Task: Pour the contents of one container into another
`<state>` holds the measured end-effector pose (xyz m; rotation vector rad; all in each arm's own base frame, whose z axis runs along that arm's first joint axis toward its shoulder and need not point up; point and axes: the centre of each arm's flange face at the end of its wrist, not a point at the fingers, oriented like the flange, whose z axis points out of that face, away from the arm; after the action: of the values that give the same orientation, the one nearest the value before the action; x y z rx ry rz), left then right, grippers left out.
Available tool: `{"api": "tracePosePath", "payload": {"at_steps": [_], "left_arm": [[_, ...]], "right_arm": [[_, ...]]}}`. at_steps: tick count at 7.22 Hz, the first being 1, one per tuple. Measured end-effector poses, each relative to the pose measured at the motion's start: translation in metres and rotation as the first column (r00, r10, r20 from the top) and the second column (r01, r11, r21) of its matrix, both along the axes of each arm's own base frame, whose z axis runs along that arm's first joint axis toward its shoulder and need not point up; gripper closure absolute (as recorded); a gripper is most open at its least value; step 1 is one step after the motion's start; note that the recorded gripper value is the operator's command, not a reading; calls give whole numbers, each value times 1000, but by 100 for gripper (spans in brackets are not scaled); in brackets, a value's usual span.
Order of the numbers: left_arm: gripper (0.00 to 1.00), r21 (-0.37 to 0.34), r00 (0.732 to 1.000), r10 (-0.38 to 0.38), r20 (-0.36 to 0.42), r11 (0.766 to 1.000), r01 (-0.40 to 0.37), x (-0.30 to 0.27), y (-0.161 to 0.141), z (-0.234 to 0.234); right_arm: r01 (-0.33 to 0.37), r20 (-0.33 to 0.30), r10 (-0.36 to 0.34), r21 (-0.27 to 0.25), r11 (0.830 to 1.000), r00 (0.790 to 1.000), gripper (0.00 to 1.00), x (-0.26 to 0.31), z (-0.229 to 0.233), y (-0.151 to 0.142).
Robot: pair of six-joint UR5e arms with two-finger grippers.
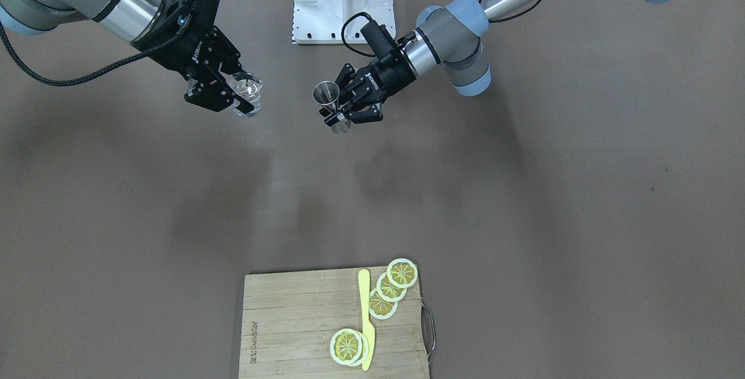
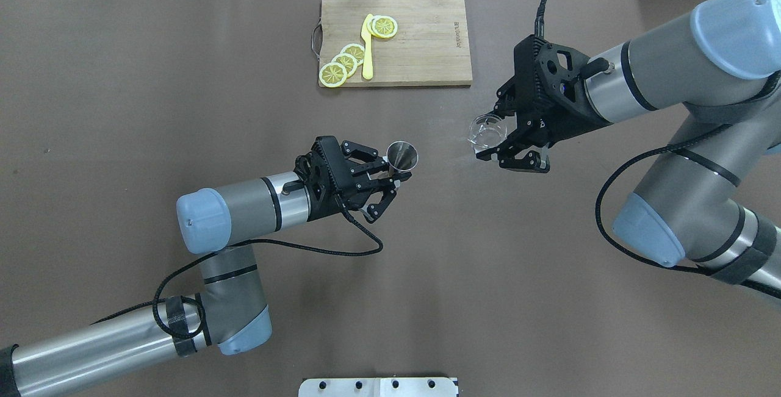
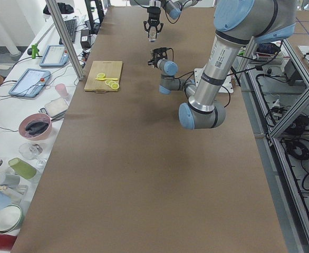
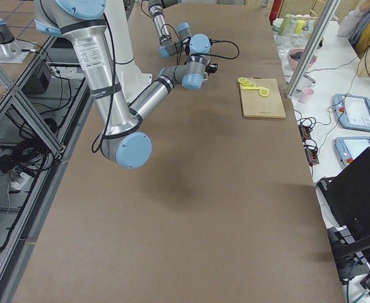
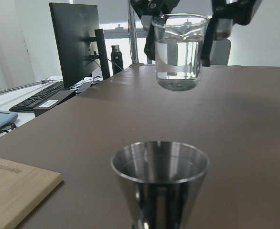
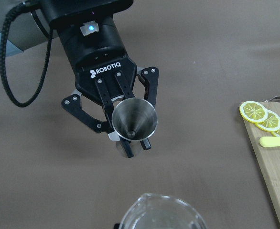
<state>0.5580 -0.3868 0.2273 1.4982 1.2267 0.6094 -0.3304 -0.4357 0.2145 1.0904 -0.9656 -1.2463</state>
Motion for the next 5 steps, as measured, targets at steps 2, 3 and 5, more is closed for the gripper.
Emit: {"api": "tracePosePath", "payload": {"at_steps": [2, 3, 5], "left_arm": [[100, 1, 1000, -1, 0, 1000, 1, 0, -1, 0], [100, 2, 1000, -2, 1, 1000, 2, 0, -1, 0], [100, 1, 1000, -2, 2, 1000, 2, 0, -1, 0]], "right_arm": [[2, -24, -3, -20, 1000, 1000, 100, -9, -15, 0], [0, -36, -1, -29, 1000, 999, 100, -14, -20, 0], [-8, -60, 6, -41, 999, 998, 100, -23, -26, 0]]}}
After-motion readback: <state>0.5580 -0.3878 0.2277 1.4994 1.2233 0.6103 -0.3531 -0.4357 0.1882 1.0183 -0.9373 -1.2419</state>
